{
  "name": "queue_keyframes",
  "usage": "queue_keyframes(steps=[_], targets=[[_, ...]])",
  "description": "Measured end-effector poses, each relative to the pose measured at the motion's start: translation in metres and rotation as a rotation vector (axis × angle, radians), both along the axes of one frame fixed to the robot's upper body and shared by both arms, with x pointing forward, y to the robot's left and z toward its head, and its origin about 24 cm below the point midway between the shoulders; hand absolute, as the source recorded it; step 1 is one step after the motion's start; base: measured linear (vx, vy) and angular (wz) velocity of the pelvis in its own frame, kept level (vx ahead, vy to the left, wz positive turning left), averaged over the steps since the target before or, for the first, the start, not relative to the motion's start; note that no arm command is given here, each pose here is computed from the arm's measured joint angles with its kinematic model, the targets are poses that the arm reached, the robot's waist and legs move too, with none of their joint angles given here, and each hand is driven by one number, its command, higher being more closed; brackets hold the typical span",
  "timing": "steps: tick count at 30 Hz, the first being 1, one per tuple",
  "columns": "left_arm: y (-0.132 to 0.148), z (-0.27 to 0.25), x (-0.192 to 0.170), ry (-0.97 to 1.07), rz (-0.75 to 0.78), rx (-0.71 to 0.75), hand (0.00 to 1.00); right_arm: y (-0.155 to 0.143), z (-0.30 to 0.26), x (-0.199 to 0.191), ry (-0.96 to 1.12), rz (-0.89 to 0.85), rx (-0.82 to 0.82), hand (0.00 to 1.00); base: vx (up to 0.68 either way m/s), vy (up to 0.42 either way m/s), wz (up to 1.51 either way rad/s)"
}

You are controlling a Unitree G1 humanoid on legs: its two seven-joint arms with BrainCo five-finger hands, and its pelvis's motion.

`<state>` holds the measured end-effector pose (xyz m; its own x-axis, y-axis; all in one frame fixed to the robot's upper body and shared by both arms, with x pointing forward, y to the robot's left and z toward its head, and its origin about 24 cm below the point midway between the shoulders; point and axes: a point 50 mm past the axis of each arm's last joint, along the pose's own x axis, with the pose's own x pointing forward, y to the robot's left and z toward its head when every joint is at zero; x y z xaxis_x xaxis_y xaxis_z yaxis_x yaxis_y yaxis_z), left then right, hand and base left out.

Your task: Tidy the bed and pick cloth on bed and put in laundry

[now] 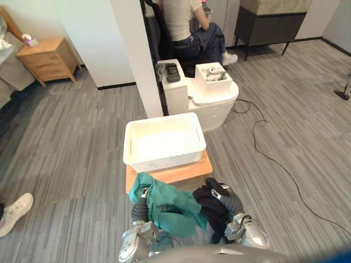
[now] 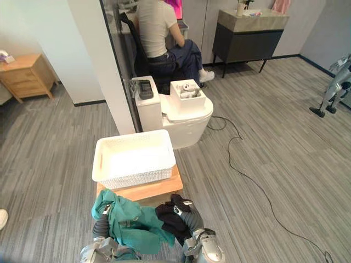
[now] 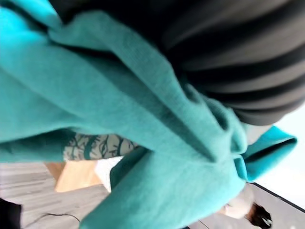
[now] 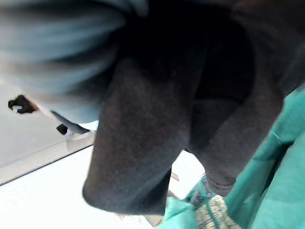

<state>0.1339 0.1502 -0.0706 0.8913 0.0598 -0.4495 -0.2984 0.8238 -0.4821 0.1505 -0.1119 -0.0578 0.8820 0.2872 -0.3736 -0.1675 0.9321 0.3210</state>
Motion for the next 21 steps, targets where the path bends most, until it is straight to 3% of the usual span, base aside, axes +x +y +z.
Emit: queue_keyframes(steps=[7, 12, 21], targets=[[-0.002, 0.001, 0.015, -0.005, -0.094, 0.044, 1.00, -0.007, -0.006, 0.004, 0.030, -0.062, -0.035, 1.00, 0.15, 0.144, 0.48], [0.016, -0.003, 0.012, 0.020, -0.110, 0.116, 1.00, 0.013, -0.013, -0.001, 0.079, -0.059, 0.010, 1.00, 0.12, -0.064, 0.52], [-0.009, -0.015, -0.006, 0.079, -0.140, 0.033, 1.00, 0.010, -0.014, 0.001, 0.070, -0.012, -0.009, 1.00, 0.08, -0.052, -0.01]])
